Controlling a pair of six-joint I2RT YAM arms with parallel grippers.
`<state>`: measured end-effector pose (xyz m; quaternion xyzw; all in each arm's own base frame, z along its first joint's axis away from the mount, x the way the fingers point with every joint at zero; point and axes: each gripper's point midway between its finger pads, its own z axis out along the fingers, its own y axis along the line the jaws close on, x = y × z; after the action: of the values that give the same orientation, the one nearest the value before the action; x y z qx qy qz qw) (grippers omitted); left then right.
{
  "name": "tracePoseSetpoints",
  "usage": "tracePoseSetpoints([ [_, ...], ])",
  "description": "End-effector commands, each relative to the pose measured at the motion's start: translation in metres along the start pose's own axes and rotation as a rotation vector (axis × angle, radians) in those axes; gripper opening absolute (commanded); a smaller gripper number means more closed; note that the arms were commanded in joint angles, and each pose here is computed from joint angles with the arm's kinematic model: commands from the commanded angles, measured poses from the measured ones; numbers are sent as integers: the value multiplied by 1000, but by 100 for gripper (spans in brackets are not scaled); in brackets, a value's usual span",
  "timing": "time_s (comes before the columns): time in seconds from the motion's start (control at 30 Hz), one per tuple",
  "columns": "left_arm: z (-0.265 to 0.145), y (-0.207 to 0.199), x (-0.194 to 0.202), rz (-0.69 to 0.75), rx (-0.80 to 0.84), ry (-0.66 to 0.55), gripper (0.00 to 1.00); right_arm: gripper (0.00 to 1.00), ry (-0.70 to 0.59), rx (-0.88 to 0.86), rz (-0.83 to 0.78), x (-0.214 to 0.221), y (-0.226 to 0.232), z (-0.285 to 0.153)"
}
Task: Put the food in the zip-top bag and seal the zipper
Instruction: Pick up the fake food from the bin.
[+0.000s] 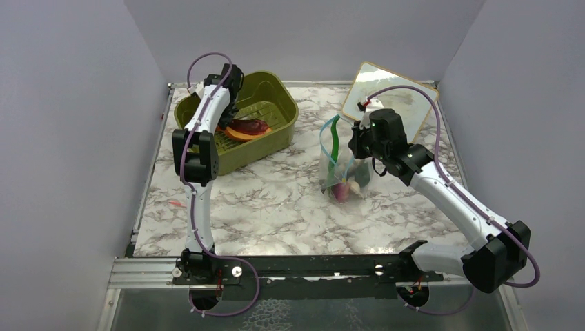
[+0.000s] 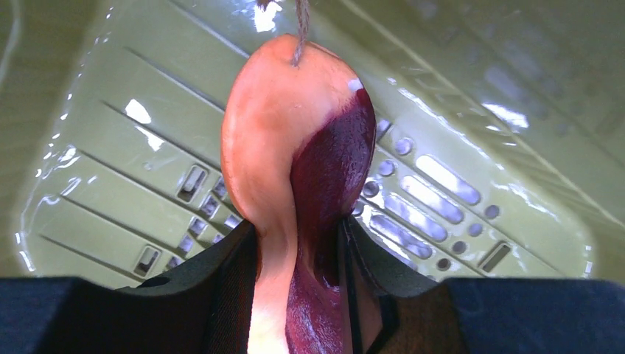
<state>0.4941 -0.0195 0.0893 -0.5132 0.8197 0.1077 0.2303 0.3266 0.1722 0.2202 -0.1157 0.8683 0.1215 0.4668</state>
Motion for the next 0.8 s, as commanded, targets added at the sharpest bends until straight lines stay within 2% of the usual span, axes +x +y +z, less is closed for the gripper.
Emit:
tracePoseSetpoints([
  [0.0, -26, -16, -16, -16, 90, -38, 17, 1, -59, 20, 14, -18, -4, -8],
  [0.17, -33, -13, -18, -1, 95, -45, 17, 1, -60, 15, 15, -19, -3, -8],
  [0.5, -63, -13, -38, 67, 134, -152, 18, 1, -84, -6, 53, -36, 4, -15],
  [0.77, -111, -36, -66, 87, 237, -288, 20, 1, -143, -56, 122, -52, 14, -25],
])
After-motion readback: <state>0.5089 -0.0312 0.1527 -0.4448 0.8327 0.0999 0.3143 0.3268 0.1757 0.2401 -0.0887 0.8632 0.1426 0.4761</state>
